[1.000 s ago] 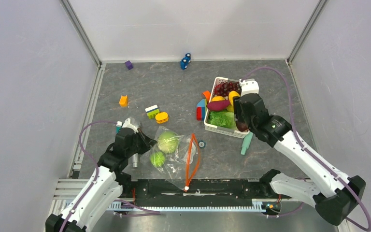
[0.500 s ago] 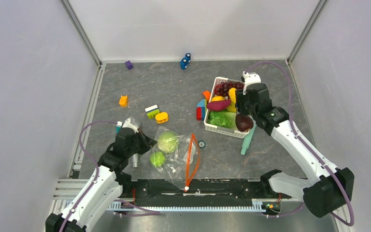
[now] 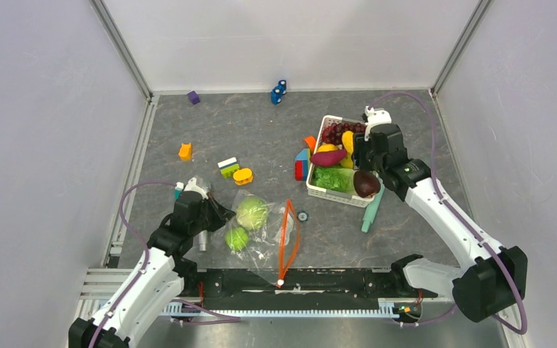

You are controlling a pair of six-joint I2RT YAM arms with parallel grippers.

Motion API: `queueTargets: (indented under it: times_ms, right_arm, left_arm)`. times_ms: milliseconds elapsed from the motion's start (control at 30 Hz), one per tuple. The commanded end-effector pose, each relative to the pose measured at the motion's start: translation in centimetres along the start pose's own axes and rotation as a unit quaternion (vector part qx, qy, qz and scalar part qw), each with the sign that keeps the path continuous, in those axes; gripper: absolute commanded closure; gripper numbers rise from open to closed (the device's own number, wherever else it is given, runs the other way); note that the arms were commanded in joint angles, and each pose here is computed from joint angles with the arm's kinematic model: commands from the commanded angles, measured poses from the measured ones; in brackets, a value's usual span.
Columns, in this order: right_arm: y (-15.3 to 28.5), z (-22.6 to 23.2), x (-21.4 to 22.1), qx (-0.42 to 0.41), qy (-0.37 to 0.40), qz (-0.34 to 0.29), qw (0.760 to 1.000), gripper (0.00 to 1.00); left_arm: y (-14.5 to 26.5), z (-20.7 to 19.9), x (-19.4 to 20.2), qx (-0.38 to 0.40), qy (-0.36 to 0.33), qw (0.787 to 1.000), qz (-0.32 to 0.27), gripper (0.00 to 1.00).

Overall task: Open the zip-top bag and remove the fake food
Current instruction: Place the fake fruit in the bin.

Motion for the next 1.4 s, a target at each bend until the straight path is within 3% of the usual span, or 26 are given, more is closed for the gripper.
queueTargets:
  times_ms: [0, 167, 367, 433, 500, 600, 700, 767, 900, 1033, 1133, 1267, 1367]
  right_arm:
    - [1.0, 0.6, -1.3, -0.018, -0.098, -0.059, 0.993, 0.79]
    - [1.8, 2.3, -1.2, -0.092, -0.243, -0.118, 0.958, 0.84]
    - [2.2, 2.9, -0.1, -0.082, -0.41, -0.121, 0.901, 0.9]
    - [2.6, 2.9, -0.4, -0.077, -0.432, -0.131, 0.889, 0.9]
    - [3.1, 2.8, -1.1, -0.078, -0.427, -0.142, 0.89, 0.87]
    - [3.2, 2.2, -1.8, -0.035, -0.389, -0.118, 0.913, 0.85]
    - [2.8, 1.9, -2.2, -0.031, -0.314, -0.123, 0.941, 0.82]
    - [2.8, 1.2, -2.8, -0.023, -0.208, -0.124, 0.97, 0.82]
    - [3.3, 0.0, -3.9, -0.025, -0.031, -0.169, 0.985, 0.84]
    - [3.7, -1.8, -3.7, 0.016, 0.169, -0.224, 0.96, 0.92]
    - [4.3, -3.1, -3.7, 0.061, 0.265, -0.241, 0.932, 0.97]
    - [3.6, -3.6, -3.7, 0.028, 0.406, -0.178, 0.896, 0.97]
    - [3.0, -3.5, -3.7, -0.008, 0.434, -0.147, 0.889, 0.96]
  left_arm:
    - [0.1, -0.2, -0.3, 0.002, -0.017, 1.0, -0.005, 0.98]
    - [0.0, -0.3, -0.3, 0.002, -0.015, 1.0, -0.002, 0.98]
    - [0.2, -0.3, -0.3, 0.006, -0.015, 1.0, -0.003, 0.98]
    - [0.2, -0.3, -0.3, 0.008, -0.014, 1.0, -0.004, 0.98]
    - [0.2, -0.3, -0.3, 0.008, -0.014, 1.0, -0.005, 0.98]
    - [0.2, -0.4, -0.2, 0.009, -0.014, 1.0, -0.004, 0.98]
    - [0.2, -0.3, -0.3, 0.008, -0.012, 1.0, -0.005, 0.98]
    - [0.3, -0.4, -0.3, 0.009, -0.014, 1.0, -0.005, 0.98]
    - [0.3, -0.4, -0.2, 0.014, -0.014, 1.0, -0.003, 0.98]
    - [0.2, -0.5, -0.2, 0.015, -0.017, 1.0, 0.003, 0.98]
    - [0.2, -0.5, -0.2, 0.014, -0.019, 1.0, 0.006, 0.98]
    - [0.2, -0.7, -0.4, 0.016, -0.023, 1.0, 0.007, 0.98]
    - [0.2, -0.8, -0.4, 0.015, -0.025, 1.0, 0.008, 0.98]
Point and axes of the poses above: each gripper's point midway between its finger pads, its own y axis back along the fingers, its own z axis along the line the jaws close on, x = y × z, the point moved 10 cm from there along y, back along the fingers, and after that the axes turned 7 degrees about y, right-handed, at the moved point
